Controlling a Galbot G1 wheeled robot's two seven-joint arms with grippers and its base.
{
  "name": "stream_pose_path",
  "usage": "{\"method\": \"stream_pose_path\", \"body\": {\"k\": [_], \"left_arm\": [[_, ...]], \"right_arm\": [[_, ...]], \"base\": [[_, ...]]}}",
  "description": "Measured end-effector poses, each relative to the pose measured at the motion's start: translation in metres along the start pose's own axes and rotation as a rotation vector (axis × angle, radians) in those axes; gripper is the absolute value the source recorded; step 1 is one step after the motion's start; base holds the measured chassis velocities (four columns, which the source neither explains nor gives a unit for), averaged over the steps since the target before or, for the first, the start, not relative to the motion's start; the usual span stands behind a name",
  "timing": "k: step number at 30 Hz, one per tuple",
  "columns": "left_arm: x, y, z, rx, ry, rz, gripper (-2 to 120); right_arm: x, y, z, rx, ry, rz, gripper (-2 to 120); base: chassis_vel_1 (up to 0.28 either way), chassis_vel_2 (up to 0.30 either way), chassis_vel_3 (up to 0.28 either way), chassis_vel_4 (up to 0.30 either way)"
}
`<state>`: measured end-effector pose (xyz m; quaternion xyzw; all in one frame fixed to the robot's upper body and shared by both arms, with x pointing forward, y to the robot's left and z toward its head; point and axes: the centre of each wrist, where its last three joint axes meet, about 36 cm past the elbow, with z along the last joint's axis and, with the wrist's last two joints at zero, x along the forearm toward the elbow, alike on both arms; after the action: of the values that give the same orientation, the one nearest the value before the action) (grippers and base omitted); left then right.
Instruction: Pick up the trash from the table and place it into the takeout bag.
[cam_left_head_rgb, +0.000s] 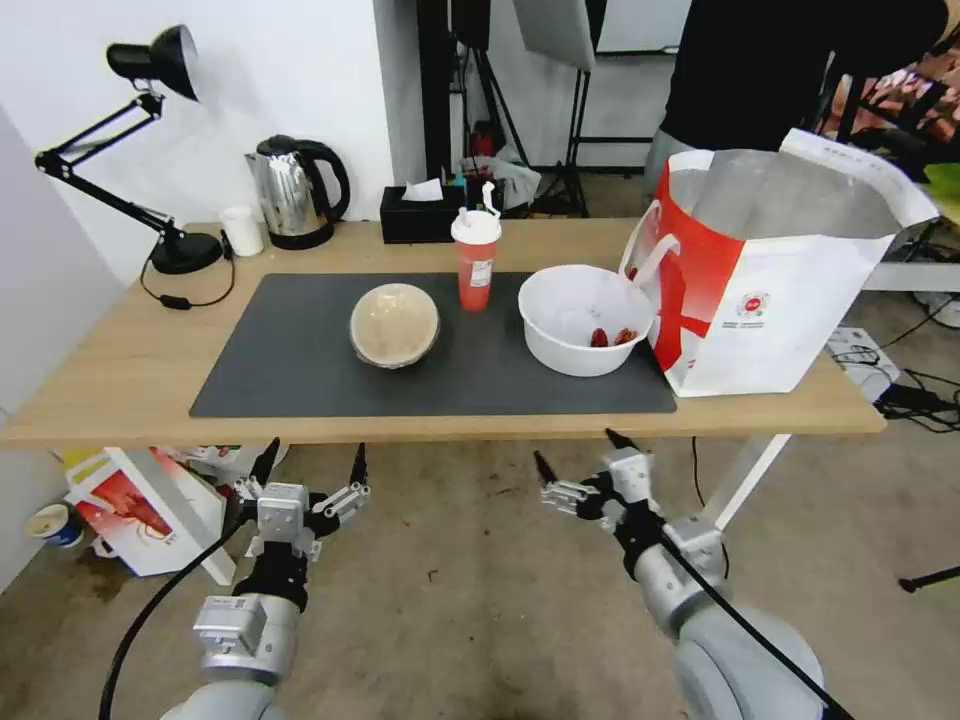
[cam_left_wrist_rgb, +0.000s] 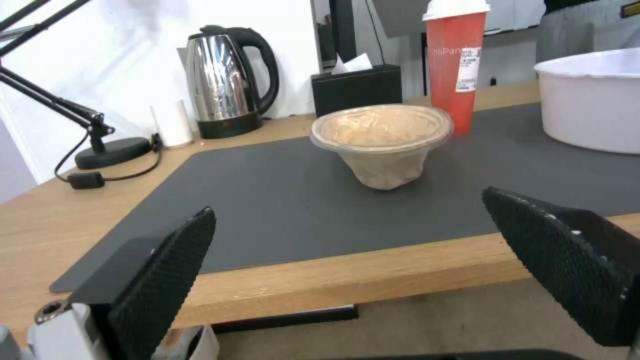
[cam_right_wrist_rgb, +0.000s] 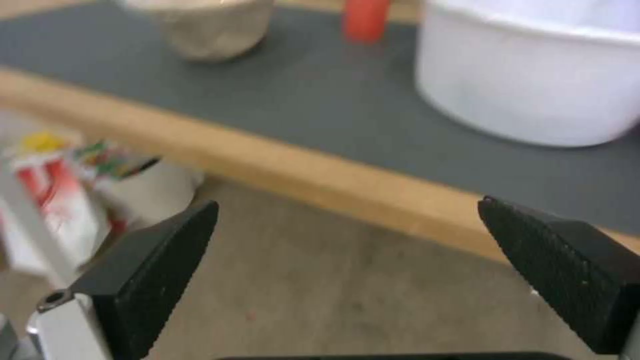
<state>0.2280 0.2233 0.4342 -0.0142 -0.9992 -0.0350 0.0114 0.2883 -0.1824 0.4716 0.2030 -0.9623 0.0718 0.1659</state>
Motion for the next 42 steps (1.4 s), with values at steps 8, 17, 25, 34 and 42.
{"method": "stream_pose_path", "body": {"k": [8, 17, 25, 34, 42], "left_arm": [[0.000, 0.000, 0.000, 0.000, 0.000, 0.000, 100], [0.000, 0.000, 0.000, 0.000, 0.000, 0.000, 100], [0.000, 0.000, 0.000, 0.000, 0.000, 0.000, 100], [0.000, 0.000, 0.000, 0.000, 0.000, 0.000, 100], [0.000, 0.000, 0.000, 0.000, 0.000, 0.000, 100]], "right_arm": [[-0.001, 0.002, -0.006, 0.019, 0.048, -0.031, 100], [0.002, 0.000, -0.009, 0.017, 0.039, -0.025, 100], [0.009, -0.002, -0.012, 0.017, 0.036, -0.027, 100], [0.022, -0.003, -0.018, 0.024, 0.026, -0.043, 100], [0.036, -0.002, -0.031, 0.024, -0.017, -0.045, 100]], "base": [[0.000, 0.000, 0.000, 0.000], [0.000, 0.000, 0.000, 0.000], [0.000, 0.000, 0.000, 0.000], [0.000, 0.000, 0.000, 0.000], [0.000, 0.000, 0.000, 0.000]]}}
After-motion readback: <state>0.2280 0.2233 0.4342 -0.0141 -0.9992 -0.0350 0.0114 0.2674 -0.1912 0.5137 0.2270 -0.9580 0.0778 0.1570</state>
